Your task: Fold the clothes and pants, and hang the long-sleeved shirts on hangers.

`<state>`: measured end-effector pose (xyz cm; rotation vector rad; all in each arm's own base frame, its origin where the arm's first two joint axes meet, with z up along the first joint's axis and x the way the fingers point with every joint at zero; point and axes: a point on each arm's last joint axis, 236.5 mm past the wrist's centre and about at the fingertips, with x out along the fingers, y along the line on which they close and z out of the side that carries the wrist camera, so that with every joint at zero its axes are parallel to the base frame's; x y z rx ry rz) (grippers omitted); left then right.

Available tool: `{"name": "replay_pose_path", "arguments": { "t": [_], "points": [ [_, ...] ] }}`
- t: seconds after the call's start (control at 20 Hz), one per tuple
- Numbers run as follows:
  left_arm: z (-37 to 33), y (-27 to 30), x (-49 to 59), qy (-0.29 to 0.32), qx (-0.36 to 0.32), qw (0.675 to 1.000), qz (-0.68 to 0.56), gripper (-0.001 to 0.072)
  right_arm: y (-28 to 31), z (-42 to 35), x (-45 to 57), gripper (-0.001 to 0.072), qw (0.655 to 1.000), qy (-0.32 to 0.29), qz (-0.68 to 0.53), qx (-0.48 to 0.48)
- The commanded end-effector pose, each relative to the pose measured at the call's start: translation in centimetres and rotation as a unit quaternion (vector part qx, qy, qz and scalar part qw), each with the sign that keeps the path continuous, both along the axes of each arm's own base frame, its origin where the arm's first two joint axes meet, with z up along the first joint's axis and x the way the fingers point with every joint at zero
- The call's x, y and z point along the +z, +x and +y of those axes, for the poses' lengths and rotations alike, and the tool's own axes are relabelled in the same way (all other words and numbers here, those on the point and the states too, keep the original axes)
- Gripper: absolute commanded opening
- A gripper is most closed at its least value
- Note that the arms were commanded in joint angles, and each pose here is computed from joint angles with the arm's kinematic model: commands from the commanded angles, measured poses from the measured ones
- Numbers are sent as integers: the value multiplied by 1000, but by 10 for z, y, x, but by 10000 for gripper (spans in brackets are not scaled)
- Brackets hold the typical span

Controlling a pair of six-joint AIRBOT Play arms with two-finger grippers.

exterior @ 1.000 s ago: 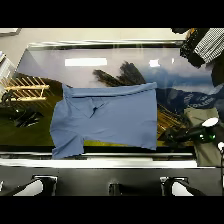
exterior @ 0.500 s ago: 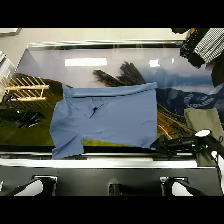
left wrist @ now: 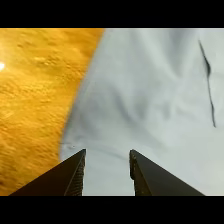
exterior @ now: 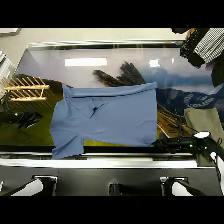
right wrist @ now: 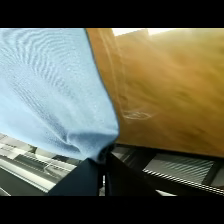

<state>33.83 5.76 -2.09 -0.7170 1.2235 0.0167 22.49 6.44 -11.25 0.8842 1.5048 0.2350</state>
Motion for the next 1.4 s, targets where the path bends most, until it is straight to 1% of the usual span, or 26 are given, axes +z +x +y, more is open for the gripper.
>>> {"name": "replay_pose_path", "arguments": {
  "t": [0.0,0.15,0.4,0.75,0.95,1.2,1.35],
  "points": [
    [24,-13,-22,-7,14,1000,-18,330,-5,9,12,26,1000,22,-4,15],
    [29,-26,-51,-26,9,1000,10,330,-9,14,28,26,999,29,-11,20],
    [11,-31,-90,-59,-20,997,53,330,-5,13,50,26,999,16,-42,10],
    [-5,-22,-106,-49,-41,996,58,329,-3,14,63,26,998,8,-62,3],
    [-22,-28,-104,-66,-68,993,71,329,-2,13,66,26,998,6,-65,-2],
    [-29,-35,-101,-81,-78,990,82,329,-4,15,67,26,998,11,-61,-1],
    [-30,-46,-96,-80,-97,988,96,329,-4,16,68,26,998,13,-62,-1]
  ]
}}
